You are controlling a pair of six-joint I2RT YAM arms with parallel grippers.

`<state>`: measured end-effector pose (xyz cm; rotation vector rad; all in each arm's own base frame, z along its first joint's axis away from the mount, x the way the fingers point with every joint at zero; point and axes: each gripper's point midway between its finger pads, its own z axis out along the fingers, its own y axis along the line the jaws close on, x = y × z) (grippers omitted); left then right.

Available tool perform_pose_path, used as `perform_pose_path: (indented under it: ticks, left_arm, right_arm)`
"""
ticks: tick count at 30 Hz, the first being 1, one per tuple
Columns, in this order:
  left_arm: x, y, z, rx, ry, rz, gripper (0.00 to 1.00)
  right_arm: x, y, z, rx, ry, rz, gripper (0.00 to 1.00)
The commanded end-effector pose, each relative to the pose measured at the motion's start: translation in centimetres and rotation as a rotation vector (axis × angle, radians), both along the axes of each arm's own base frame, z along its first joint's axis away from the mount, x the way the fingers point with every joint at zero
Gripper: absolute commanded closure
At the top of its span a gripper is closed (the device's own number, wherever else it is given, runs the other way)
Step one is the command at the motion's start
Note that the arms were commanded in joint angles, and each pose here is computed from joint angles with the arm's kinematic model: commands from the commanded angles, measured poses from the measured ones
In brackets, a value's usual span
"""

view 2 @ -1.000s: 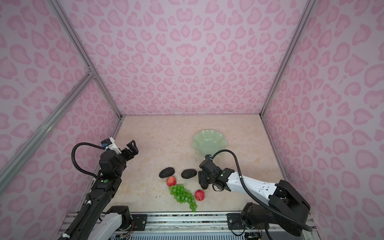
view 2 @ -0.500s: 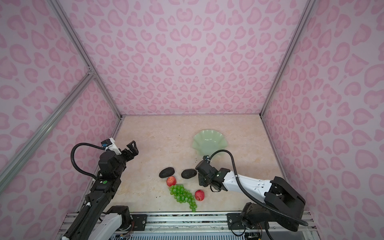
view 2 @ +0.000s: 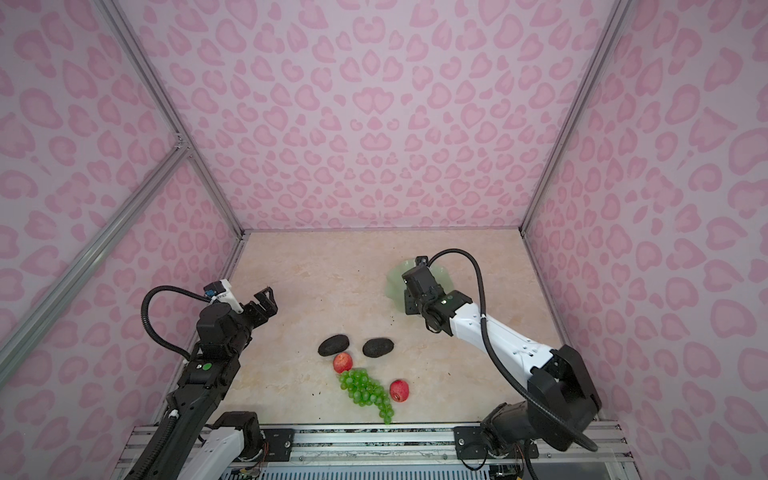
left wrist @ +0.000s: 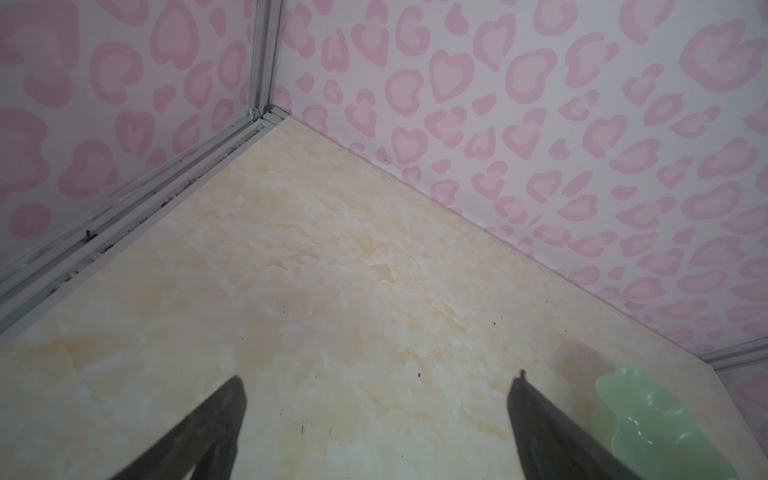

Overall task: Place and organize the fake fruits in the fruit bowl
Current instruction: 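Carry the avocado with the right gripper into the green bowl and release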

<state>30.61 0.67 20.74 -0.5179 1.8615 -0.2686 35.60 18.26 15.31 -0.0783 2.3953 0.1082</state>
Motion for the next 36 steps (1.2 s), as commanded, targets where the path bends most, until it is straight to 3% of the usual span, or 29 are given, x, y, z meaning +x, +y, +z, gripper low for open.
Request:
perform_pose_path:
  ticks: [1, 6, 16, 19, 21, 28, 36]
  left_arm:
    - [-0.7, -0.9, -0.3, -0.060, 0.024, -0.038, 0.02]
    - [-1.6, -1.8, -1.1, -0.087, 0.071, -0.077, 0.03]
    - [-2.7, -3.6, -3.1, -0.151, 0.166, -0.164, 0.05]
    - [-2.9, -4.4, -3.5, -0.173, 0.190, -0.200, 0.05]
    - [-3.0, -5.0, -3.7, -0.189, 0.208, -0.232, 0.06]
    - [-3.6, -7.5, -4.6, -0.171, 0.275, -0.350, 0.09]
    - [-5.1, -11.9, -7.0, -0.057, 0.439, -0.520, 0.12]
  right_arm:
    - [3.4, 1.1, -1.6, 0.001, 0.031, 0.052, 0.65]
    - [7.0, 1.2, -5.7, -0.004, 0.087, 0.037, 0.65]
    - [9.6, 0.7, -10.8, 0.012, 0.168, 0.010, 0.64]
    - [9.9, 0.6, -11.7, 0.020, 0.181, -0.001, 0.59]
    - [9.9, 0.4, -11.9, 0.026, 0.186, -0.010, 0.50]
    - [10.6, -0.1, -6.4, 0.097, 0.068, -0.024, 0.27]
    - [8.3, -2.3, 1.9, 0.157, -0.101, -0.037, 0.16]
